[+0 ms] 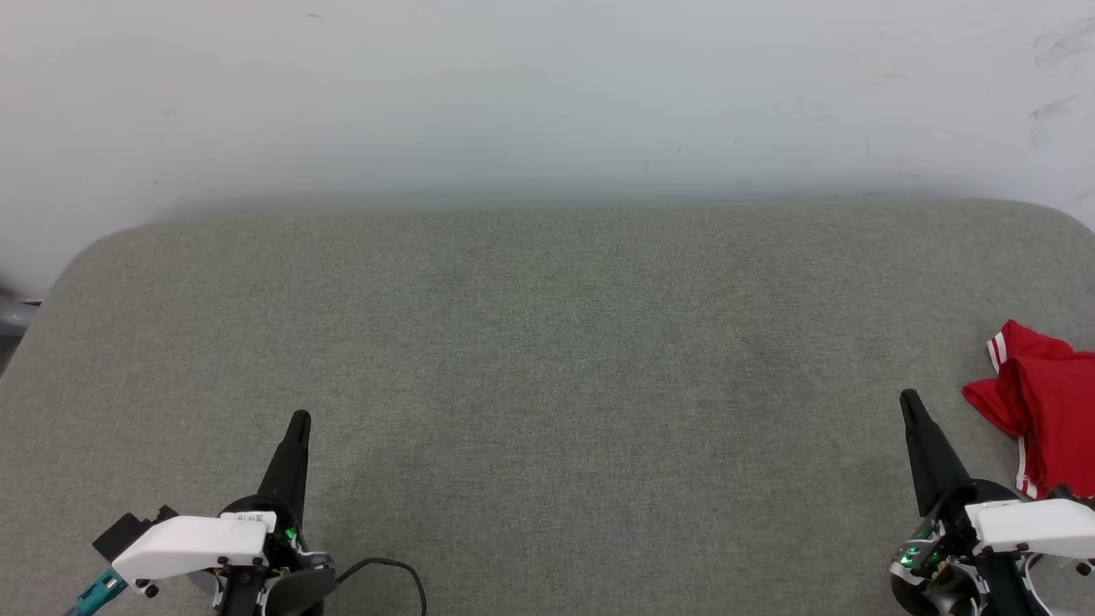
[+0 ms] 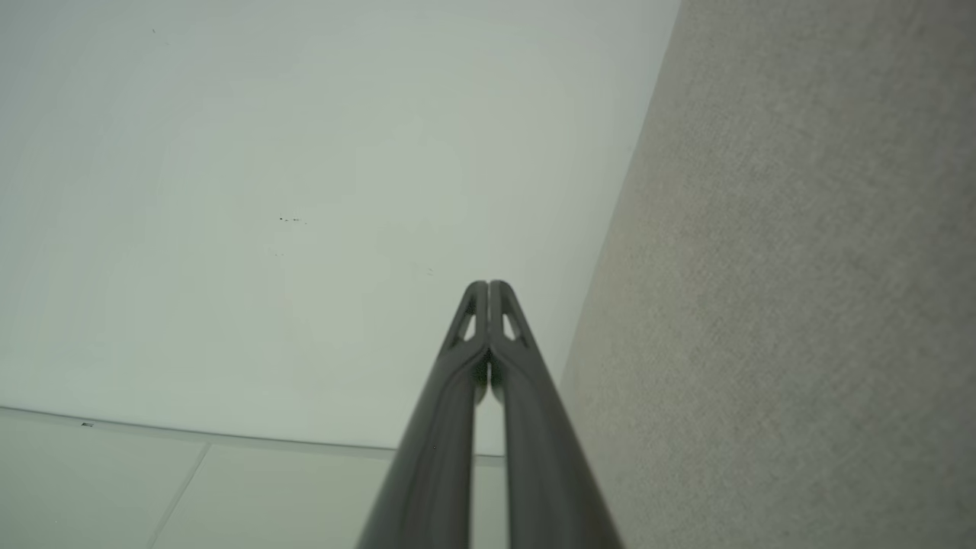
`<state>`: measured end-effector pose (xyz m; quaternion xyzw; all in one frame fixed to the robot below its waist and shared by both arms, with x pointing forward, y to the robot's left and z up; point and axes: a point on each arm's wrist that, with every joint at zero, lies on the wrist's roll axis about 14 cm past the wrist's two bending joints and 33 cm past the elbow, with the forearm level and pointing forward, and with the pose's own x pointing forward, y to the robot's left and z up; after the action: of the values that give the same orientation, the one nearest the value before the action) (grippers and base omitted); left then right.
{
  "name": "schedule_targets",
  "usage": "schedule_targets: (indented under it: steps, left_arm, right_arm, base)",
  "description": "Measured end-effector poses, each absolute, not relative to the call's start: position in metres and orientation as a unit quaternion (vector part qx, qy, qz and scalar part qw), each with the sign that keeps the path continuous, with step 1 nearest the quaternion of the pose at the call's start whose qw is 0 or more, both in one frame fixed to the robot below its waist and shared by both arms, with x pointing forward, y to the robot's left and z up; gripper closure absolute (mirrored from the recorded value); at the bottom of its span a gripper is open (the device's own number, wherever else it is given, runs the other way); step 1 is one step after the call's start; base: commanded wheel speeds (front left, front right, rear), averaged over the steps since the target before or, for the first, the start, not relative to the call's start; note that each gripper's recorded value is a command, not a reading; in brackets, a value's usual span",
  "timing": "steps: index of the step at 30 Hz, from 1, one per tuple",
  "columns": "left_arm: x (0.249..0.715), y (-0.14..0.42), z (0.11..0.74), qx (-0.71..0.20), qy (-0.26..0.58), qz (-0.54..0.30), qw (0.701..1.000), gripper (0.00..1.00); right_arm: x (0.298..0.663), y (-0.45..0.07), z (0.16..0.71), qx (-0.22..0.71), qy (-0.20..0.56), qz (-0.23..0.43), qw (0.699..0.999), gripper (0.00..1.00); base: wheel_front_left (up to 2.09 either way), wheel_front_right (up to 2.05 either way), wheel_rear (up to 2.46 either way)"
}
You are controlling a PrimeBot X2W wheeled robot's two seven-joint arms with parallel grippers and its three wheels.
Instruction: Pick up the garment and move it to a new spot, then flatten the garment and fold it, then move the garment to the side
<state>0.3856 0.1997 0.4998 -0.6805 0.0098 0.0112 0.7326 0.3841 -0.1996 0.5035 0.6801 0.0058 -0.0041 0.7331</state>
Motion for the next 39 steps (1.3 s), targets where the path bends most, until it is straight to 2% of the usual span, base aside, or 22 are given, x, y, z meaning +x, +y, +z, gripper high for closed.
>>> schedule_targets:
  steps: [12,39]
  left_arm:
    - [0.3879,0.2002,0.5044,-0.708,0.003,0.004,0.706,1.0]
    - [0.3882,0.2002,0.5048,-0.708,0.003,0.003,0.706,1.0]
  right_arm:
    - [0.3872,-0.2004,0.5037,0.707,0.003,-0.005,0.707,1.0]
    - [0.3873,-0.2008,0.5041,0.708,0.002,-0.005,0.706,1.0]
  base:
    - [0.0,0.0,0.0]
    - [0.0,0.0,0.0]
